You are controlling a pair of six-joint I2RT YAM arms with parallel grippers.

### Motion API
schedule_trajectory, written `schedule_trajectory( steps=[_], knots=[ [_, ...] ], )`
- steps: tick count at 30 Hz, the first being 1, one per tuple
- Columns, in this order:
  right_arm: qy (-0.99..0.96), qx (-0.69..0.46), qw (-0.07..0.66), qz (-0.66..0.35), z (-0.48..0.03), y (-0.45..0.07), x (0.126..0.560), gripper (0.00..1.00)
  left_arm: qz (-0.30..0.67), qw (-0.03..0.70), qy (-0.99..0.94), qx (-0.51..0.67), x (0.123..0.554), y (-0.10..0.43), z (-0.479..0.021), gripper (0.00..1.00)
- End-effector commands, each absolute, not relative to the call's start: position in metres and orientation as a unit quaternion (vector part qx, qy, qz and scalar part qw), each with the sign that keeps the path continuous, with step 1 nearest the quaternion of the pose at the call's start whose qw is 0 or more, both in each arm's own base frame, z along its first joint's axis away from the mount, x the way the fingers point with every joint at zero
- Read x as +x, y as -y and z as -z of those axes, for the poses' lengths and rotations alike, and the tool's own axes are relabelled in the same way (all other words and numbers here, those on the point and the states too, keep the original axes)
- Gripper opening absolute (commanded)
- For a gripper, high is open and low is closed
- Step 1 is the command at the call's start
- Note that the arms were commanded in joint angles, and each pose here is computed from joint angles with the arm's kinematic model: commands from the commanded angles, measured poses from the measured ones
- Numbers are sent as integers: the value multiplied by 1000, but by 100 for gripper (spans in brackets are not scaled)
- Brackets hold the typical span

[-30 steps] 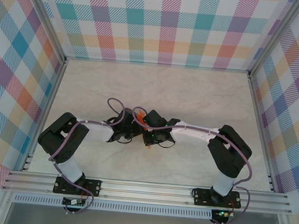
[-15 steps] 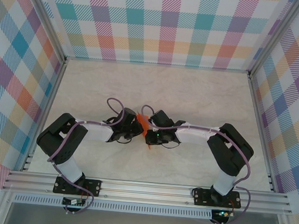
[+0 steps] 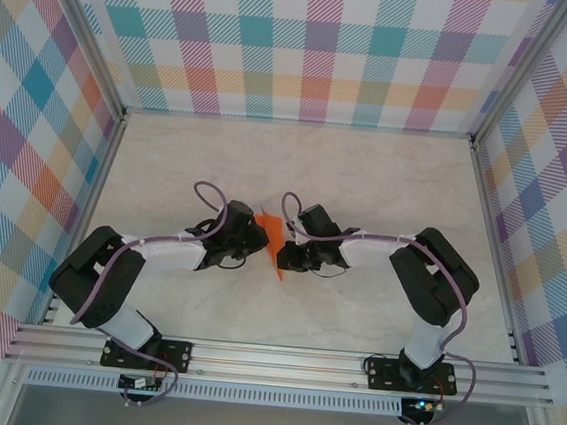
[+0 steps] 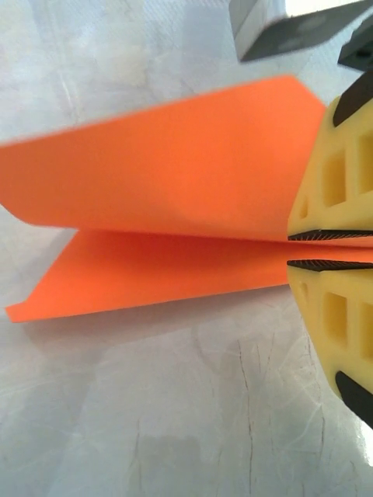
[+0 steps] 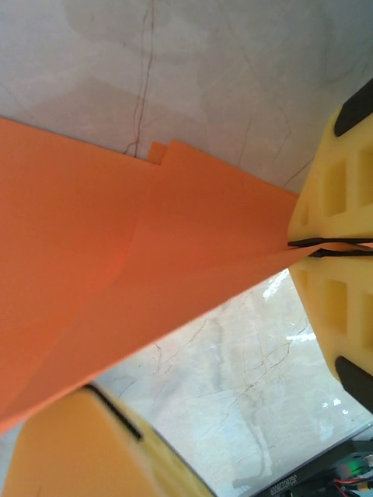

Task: Fold a paper plane with a square sheet of paper (pick it up from the middle)
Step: Fold the wing for the fifth time at the center of the table.

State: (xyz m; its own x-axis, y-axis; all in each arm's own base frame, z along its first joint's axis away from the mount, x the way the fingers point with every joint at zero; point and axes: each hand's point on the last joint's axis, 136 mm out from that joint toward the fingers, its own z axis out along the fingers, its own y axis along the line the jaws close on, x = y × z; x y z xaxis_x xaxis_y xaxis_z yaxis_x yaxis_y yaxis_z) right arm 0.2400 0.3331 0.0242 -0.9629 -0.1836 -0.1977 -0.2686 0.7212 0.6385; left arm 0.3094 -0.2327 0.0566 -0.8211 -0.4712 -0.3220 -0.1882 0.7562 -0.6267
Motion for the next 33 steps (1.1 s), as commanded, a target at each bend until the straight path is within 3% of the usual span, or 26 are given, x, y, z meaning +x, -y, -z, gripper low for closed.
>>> schedule_trajectory(
  steps=[1,16,33],
  knots=[
    [-921,-122,36,-369,-19,-337,235,12,281,248,-911,-174,304,224,-56,19],
    [-921,-110,-16,-374,-4,-338,233,12,379,263,-880,-115,306,256,-80,21],
    [-922,-110,-27,-369,1,-337,232,15,339,238,-902,-119,316,259,-54,19]
  ],
)
